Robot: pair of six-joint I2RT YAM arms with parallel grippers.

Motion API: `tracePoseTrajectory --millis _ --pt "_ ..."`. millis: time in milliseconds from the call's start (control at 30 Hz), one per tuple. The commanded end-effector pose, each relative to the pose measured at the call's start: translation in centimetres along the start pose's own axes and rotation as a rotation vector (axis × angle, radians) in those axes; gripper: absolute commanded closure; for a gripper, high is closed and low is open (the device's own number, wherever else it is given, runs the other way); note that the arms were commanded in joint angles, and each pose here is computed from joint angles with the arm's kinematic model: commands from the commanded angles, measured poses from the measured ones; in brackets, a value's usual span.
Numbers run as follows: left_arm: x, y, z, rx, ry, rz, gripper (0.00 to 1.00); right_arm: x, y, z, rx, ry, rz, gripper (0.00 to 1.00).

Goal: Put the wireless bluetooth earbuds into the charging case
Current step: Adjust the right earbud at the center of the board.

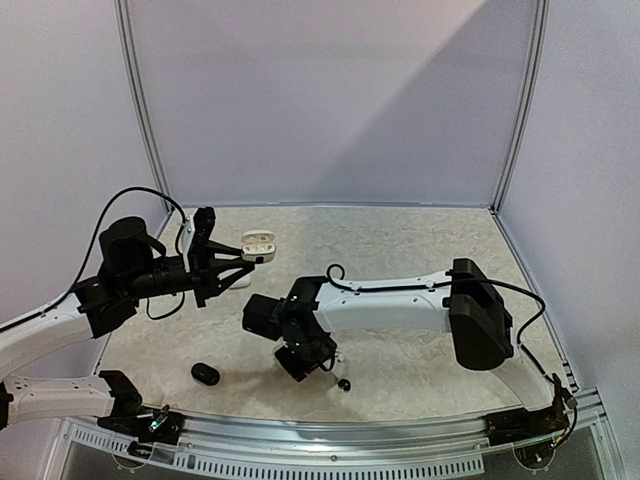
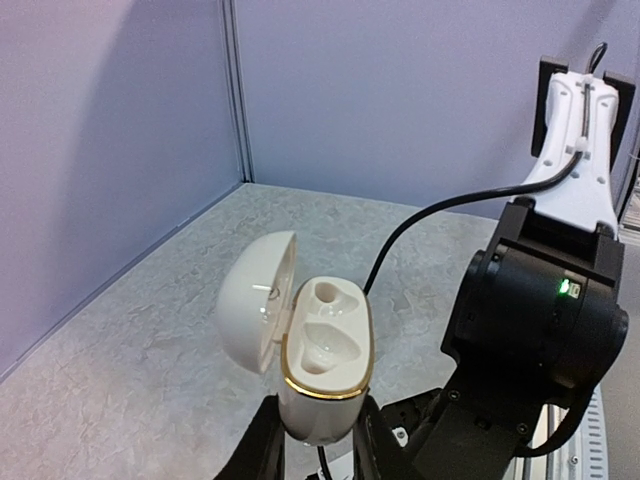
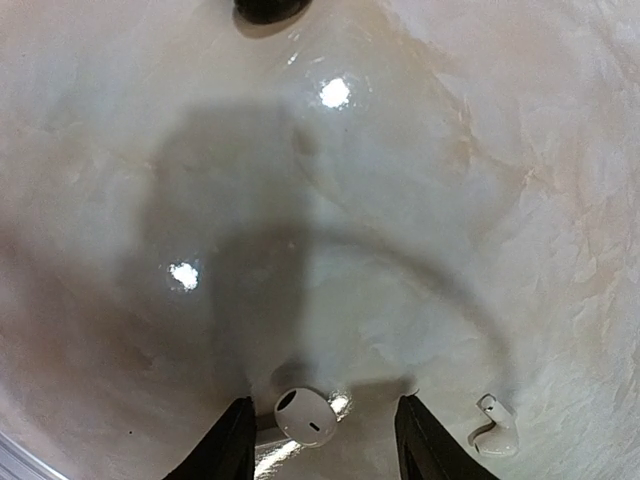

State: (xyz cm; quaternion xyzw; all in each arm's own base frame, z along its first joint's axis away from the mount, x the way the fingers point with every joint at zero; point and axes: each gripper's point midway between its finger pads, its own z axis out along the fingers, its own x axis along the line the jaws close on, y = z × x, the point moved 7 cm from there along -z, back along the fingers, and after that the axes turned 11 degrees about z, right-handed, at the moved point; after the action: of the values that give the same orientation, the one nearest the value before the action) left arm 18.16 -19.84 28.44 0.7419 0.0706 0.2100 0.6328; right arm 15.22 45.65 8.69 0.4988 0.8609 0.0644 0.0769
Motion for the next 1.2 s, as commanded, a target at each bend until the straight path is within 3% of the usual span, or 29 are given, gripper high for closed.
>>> tracePoseTrajectory --millis 0,233,500,1167 --pt "-0.5 -0.2 -0.1 0.002 -0.009 0.018 1.0 -0.5 -1.4 -0.1 0.023 -0.027 -0.036 0.52" --pt "-0.5 -0.3 -0.1 0.013 -0.01 0.029 1.0 -0.7 -1.0 -1.0 0.0 -0.02 -0.077 0.52" --pt "-0.5 -0.3 0.0 0.011 -0.01 0.03 1.0 1.0 0.8 -1.9 -0.06 0.111 -0.098 0.5" --pt "-0.5 -0.4 0.0 0.013 -0.009 0.031 1.0 0.0 0.7 0.2 0.01 0.045 -0.006 0.8"
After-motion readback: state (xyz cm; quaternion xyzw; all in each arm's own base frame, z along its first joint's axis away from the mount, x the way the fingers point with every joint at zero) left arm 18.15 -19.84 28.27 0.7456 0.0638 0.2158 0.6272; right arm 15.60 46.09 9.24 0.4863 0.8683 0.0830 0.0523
